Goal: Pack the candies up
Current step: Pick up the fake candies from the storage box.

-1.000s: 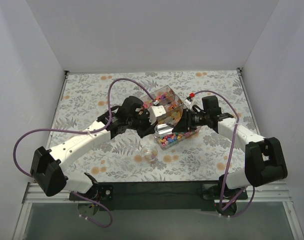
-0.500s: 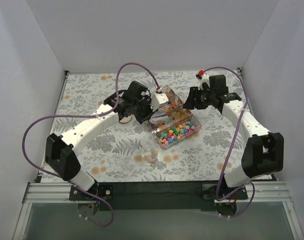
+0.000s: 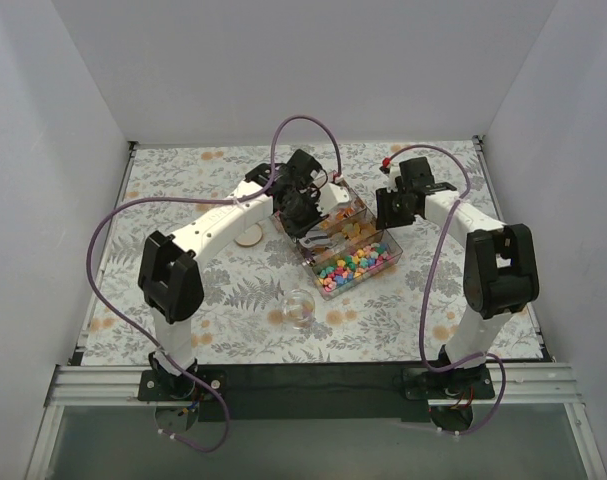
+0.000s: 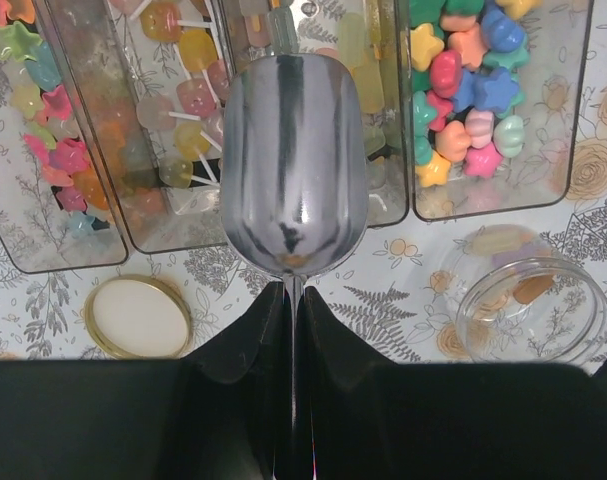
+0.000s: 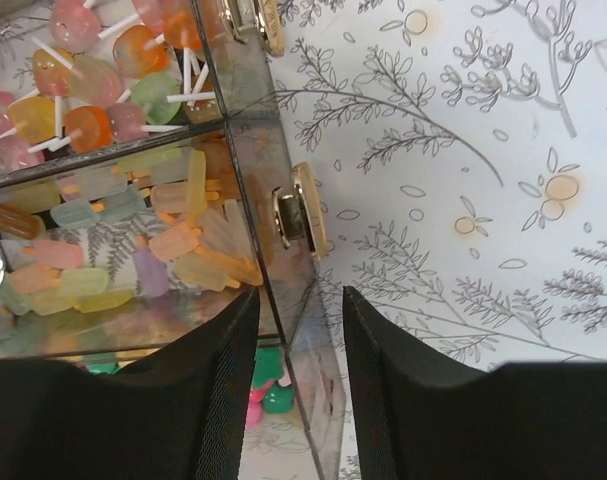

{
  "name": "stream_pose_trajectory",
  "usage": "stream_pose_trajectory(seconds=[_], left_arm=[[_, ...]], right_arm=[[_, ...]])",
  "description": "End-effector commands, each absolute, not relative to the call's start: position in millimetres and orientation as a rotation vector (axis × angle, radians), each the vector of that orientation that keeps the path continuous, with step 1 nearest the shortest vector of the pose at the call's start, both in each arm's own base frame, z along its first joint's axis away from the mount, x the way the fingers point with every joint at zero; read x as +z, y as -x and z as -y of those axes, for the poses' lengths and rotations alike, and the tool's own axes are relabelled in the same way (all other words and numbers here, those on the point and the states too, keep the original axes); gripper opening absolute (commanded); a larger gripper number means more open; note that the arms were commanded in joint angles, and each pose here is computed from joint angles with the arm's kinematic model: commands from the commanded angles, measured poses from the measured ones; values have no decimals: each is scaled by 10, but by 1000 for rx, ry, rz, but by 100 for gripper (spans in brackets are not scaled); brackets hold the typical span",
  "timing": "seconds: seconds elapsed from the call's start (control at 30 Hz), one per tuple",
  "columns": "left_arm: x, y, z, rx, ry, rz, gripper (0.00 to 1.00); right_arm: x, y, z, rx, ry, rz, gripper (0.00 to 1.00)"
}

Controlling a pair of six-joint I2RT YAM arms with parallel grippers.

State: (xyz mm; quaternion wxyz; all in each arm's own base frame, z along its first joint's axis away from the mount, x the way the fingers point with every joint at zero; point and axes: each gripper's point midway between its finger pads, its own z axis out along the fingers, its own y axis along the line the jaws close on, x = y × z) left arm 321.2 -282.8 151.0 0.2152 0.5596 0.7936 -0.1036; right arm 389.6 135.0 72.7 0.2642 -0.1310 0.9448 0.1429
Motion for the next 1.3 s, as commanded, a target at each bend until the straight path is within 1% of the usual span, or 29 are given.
stream_pose_trajectory(seconds=[0.0,0.1,0.23,0.37,0.53,0.57,0.73,0.87,1.07,1.27], left_arm=[[1664,-3255,2820,-252,-1558,-2193,0],[1604,-3238,2824,-219,-1594,-2215,0],[1562,-3261,2859,-185,-1616,-2214,0],[1464,-3255,2864,-117,-1644,-2224,0],[1385,-3293,2843,-19,-1654,-2230,0],[1371,-3293,2868,6,-1665,-2222,0],[1299,-3280,2906,66,-1714,-2202,0],[1252,-3262,2960,83,-1735,-2195,0],[1231,-3297,3168,44,-1725,-2178,0],[1522,-3298,3077,68,-1668,-2145,0]], right_arm=[[971,-4232,-1444,334,455,-2406,45],[887,-4249,-1496,294,514,-2412,41],[797,-4246,-1529,240,575,-2415,31],[727,-4238,-1559,193,623,-2415,16],[671,-4217,-1615,169,664,-2412,7],[665,-4206,-1642,168,679,-2410,2],[669,-4199,-1653,112,700,-2396,1],[657,-4171,-1722,118,715,-2387,1],[668,-4159,-1773,131,714,-2380,1],[674,-4151,-1756,118,712,-2377,1]])
